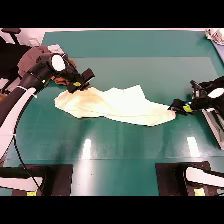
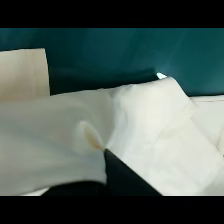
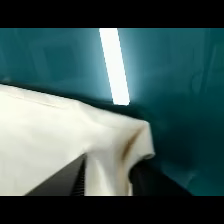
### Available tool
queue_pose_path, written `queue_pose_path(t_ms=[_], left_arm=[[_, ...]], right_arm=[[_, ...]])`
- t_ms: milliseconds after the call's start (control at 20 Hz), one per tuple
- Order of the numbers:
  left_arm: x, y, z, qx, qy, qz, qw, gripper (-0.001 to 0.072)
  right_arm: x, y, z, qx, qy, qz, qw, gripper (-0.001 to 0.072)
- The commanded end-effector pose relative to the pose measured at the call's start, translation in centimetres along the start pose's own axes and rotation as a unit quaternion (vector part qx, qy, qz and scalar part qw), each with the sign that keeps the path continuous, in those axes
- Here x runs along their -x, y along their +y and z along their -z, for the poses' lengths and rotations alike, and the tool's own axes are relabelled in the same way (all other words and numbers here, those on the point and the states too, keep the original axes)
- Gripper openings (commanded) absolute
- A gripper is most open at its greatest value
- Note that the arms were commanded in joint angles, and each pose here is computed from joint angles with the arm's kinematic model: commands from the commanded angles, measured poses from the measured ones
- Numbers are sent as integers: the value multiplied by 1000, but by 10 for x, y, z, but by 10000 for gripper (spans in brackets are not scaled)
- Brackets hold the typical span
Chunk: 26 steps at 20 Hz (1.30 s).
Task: Fold the shirts.
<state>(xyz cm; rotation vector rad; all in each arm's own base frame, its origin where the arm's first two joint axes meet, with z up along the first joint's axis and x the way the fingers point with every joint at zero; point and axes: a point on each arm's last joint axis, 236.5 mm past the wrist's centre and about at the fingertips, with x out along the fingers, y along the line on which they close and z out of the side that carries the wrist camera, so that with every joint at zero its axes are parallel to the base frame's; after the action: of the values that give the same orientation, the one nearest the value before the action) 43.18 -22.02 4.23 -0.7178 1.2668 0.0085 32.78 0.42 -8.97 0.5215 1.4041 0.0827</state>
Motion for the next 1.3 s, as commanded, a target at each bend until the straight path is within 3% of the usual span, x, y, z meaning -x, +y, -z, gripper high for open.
queue_pose_path(t_ms=[0, 50, 100, 400, 650, 850, 1100, 1200, 1250], left_arm=[[2, -2, -2, -1, -4, 3, 1000, 28], [2, -3, -2, 0, -4, 4, 1000, 28], [2, -3, -1, 0, -2, 4, 1000, 28], [44, -9, -15, 22, -33, 32, 999, 28], [127, -20, -41, 35, -109, 101, 988, 28], [220, -38, -34, -1, -187, 174, 967, 27], [372, -51, 22, -46, -283, 298, 910, 27], [467, -62, 77, -90, -317, 398, 856, 27], [533, -70, 110, -110, -343, 475, 803, 26]], right_arm=[[-12, 21, 5, 36, 9, 0, 999, 218], [-10, 22, 4, 40, 5, 2, 999, 92], [-7, 24, 2, 42, -2, 1, 999, 34], [84, 53, -24, 95, -104, -10, 990, 30], [183, 117, -27, 203, -232, -42, 950, 29], [294, 183, -9, 386, -365, -6, 847, 28], [454, 213, 35, 443, -526, 96, 719, 26], [546, 238, 93, 454, -619, 112, 631, 26], [594, 250, 130, 456, -669, 121, 574, 26]])
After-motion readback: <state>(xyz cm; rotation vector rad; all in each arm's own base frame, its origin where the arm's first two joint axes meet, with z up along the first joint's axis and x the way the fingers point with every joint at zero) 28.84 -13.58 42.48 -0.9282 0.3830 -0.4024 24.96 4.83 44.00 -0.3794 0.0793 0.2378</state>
